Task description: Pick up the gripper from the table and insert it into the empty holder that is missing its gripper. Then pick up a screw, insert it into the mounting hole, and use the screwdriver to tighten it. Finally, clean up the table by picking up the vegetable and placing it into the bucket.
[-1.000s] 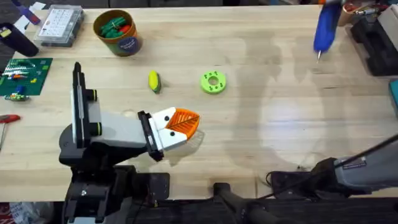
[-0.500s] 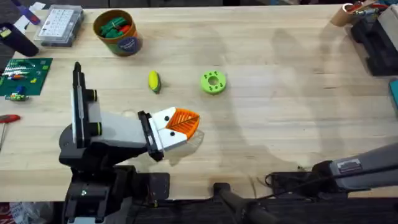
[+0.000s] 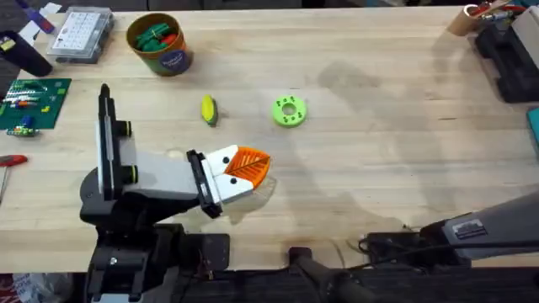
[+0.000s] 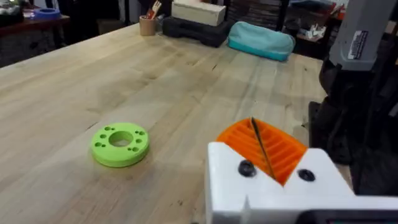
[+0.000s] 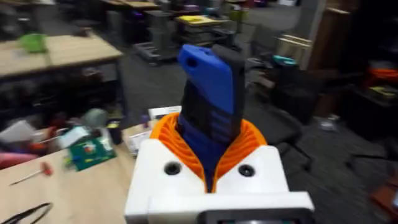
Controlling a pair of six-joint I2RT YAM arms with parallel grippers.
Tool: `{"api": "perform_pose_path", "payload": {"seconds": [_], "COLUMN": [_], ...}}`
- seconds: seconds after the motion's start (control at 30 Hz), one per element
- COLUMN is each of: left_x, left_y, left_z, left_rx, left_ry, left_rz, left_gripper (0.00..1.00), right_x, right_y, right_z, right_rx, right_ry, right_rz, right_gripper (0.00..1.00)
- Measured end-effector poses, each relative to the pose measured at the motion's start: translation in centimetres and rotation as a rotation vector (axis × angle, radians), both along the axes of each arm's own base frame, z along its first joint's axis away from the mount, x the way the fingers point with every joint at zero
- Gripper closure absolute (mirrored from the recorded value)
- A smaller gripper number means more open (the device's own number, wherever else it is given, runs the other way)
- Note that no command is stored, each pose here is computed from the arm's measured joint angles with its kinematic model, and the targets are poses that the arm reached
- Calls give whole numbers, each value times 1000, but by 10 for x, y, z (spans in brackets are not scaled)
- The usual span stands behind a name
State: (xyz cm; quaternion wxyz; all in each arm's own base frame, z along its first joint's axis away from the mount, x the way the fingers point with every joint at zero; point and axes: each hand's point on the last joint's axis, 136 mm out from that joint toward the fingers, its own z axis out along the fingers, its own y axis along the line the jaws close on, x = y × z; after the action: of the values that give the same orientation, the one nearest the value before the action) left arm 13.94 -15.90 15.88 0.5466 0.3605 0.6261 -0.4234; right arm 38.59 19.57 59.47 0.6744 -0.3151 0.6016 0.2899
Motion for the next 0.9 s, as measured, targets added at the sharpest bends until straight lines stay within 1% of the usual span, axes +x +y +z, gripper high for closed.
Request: {"api": "perform_pose_path", "payload": {"seconds": [0.13,0.23,0.37,0.47,0.73,0.9], "left_x": [0,0,0,0,0,0], "left_y": [0,0,0,0,0,0], "left_z": [0,0,0,0,0,0], "left_rx": [0,0,0,0,0,0], "left_ry": [0,-1,0,0,0,0], "left_rz": [0,0,0,0,0,0], "left_gripper": [996,996,996,996,996,996], "right_x": [-23,-39,-51,-48,-32,-35], "right_y": [35,59,83,95,110,115], "right_z": [-1,-2,-13,-29,-70,-89], "right_rx": [5,3,-2,3,61,106], "right_ry": [9,-12,-42,-38,22,17], "right_rz": [132,234,370,433,522,603], "right_gripper": [980,980,980,980,981,982]}}
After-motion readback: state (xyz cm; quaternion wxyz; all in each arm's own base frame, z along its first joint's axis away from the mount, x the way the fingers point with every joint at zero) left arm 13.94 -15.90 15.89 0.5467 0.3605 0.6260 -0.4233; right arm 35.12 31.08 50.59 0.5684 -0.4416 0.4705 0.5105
